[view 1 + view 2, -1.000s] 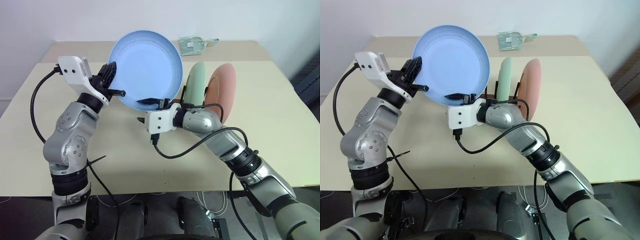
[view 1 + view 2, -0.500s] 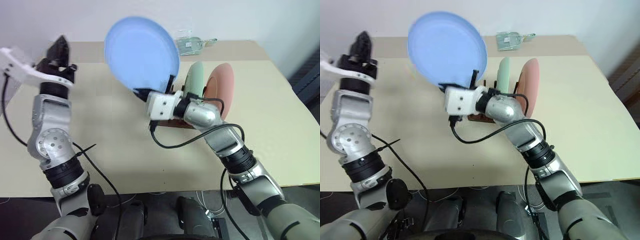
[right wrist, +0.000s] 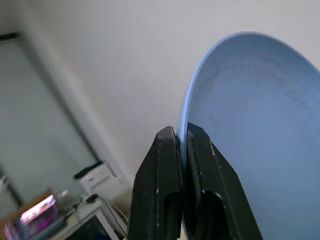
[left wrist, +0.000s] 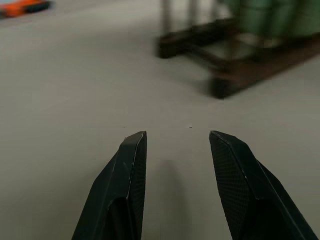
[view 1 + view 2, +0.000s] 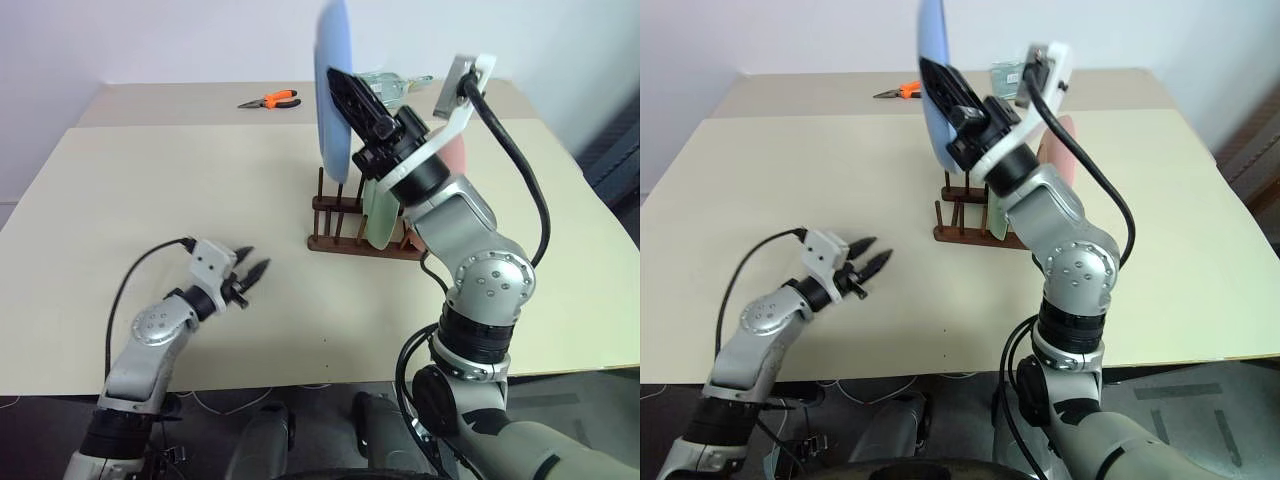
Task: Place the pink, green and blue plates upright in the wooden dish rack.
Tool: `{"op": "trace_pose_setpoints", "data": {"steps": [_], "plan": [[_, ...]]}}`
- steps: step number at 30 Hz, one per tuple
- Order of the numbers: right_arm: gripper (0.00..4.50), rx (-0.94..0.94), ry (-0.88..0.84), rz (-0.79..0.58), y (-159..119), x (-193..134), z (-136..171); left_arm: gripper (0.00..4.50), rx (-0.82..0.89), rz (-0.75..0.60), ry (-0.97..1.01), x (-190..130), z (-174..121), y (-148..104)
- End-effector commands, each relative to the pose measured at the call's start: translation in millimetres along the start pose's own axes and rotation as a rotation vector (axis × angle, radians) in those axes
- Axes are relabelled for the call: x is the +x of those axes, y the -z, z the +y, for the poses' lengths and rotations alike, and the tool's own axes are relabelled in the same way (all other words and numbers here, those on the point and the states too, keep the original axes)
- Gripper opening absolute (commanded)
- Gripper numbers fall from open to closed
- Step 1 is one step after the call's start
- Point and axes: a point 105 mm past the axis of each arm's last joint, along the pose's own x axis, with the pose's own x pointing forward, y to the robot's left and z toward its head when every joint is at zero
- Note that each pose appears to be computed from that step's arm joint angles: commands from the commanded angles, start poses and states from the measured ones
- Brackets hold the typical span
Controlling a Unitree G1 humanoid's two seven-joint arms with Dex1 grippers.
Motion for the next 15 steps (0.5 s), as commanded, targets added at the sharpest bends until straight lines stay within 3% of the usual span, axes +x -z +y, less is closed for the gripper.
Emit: {"op": "trace_pose_setpoints", "data": {"steps": [1, 15], "plan": [[0.00, 0.056, -0.033, -0.017, -4, -1, 17, 1.98, -0.002, -0.043, 0.090, 1, -16, -13], [0.00, 0.207, 0.129, 0.060, 13, 6, -11, 1.98, 0.016, -0.042, 0.087, 2, -14, -16]]}}
